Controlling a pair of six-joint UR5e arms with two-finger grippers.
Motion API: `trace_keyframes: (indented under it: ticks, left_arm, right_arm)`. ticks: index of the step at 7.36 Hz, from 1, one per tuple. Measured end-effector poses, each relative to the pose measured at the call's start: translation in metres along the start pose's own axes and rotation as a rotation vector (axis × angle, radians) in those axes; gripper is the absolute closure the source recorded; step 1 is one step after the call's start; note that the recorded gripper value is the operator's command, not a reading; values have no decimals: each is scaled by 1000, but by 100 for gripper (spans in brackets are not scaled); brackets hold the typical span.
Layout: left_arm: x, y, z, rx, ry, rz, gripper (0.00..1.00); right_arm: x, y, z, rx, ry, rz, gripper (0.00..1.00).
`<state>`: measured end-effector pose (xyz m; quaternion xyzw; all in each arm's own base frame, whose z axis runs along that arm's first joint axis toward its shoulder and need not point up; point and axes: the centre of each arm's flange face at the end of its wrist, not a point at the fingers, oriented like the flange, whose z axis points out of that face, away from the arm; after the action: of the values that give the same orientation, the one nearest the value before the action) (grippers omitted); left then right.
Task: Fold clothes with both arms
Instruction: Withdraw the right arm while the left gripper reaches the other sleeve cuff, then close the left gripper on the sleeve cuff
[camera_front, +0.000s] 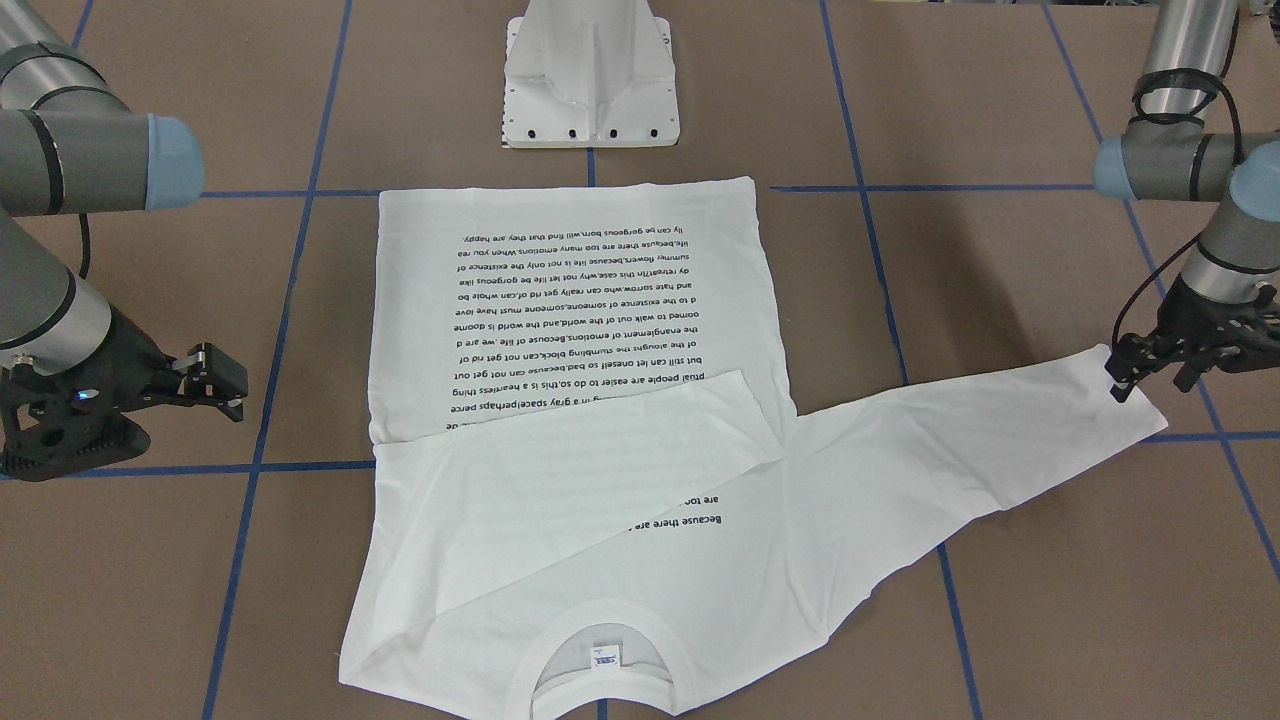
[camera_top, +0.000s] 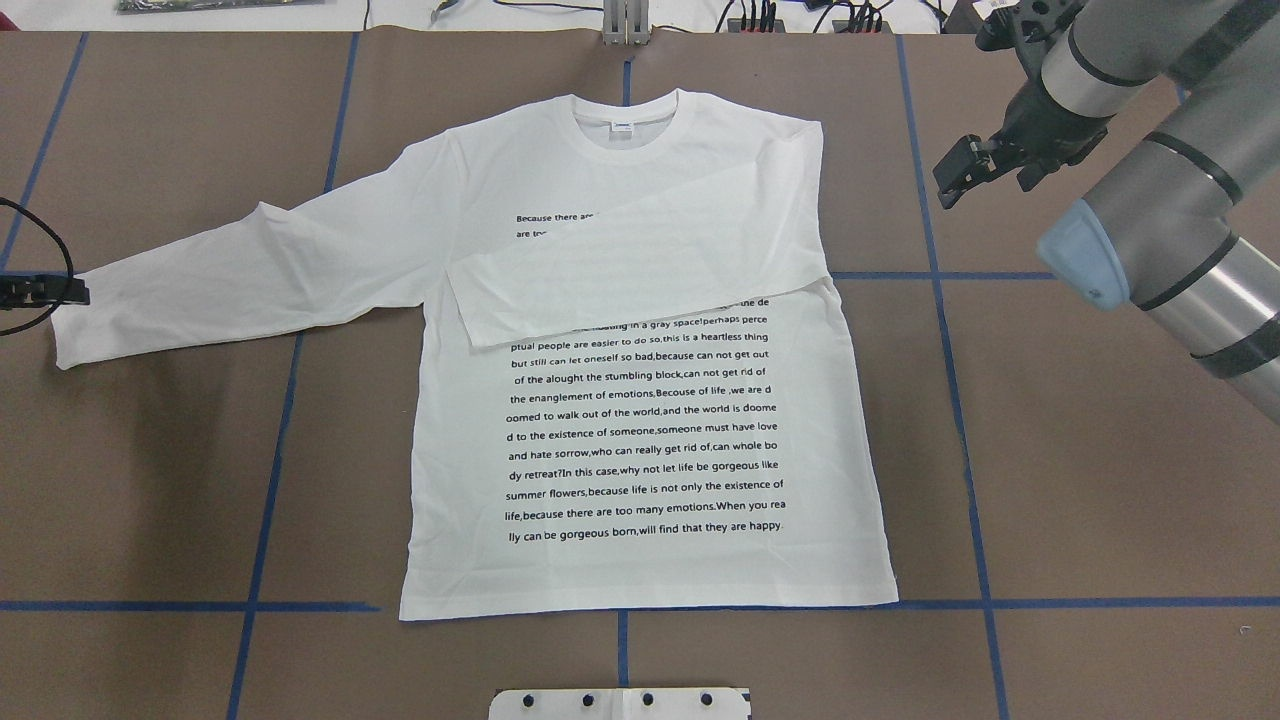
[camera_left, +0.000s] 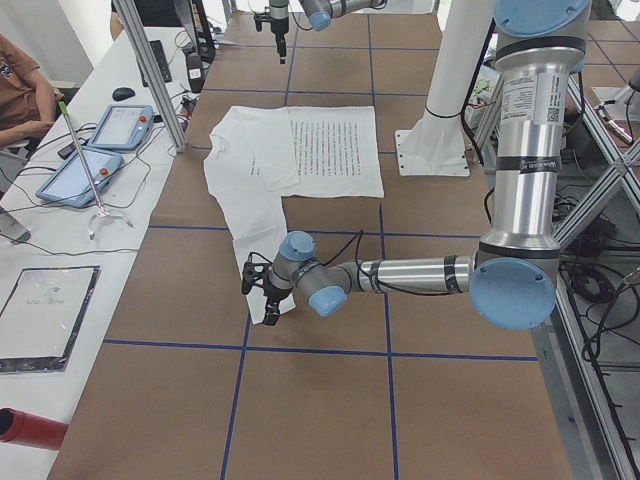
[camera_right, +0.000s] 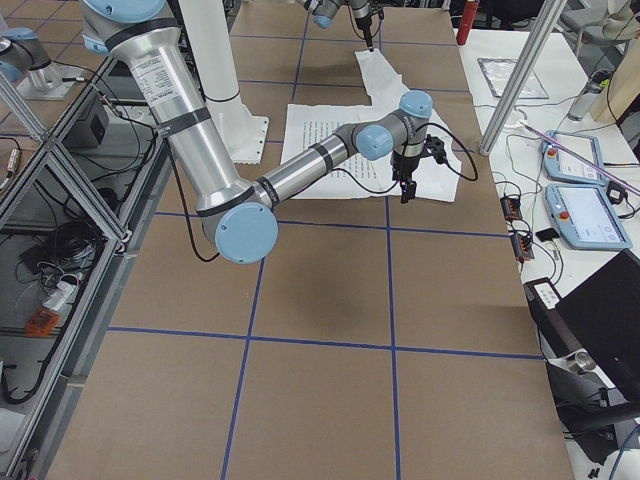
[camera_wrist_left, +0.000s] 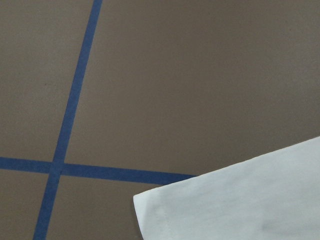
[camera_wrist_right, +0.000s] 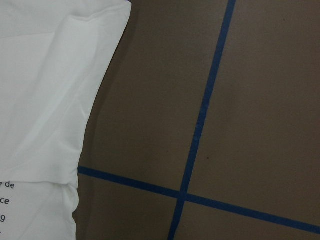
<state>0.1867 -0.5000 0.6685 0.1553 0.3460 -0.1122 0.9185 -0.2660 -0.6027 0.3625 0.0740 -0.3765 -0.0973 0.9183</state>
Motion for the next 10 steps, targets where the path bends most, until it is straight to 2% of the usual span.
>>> trace_keyframes:
  ticks: [2, 4, 7, 10]
  left_arm:
    - [1, 6, 5, -15, -5, 4, 15]
    - [-1, 9, 7, -24, -10, 2, 29]
    - [-5, 11, 9, -27, -19, -7, 31]
    - [-7, 12, 11, -31, -24, -10, 47]
  right_arm:
    - [-1, 0, 0, 0, 0, -1, 0]
    - [-1, 0, 0, 0, -1, -1, 0]
    - [-3, 0, -3, 5, -3, -4, 0]
    - [-4, 0, -3, 6, -4, -2, 0]
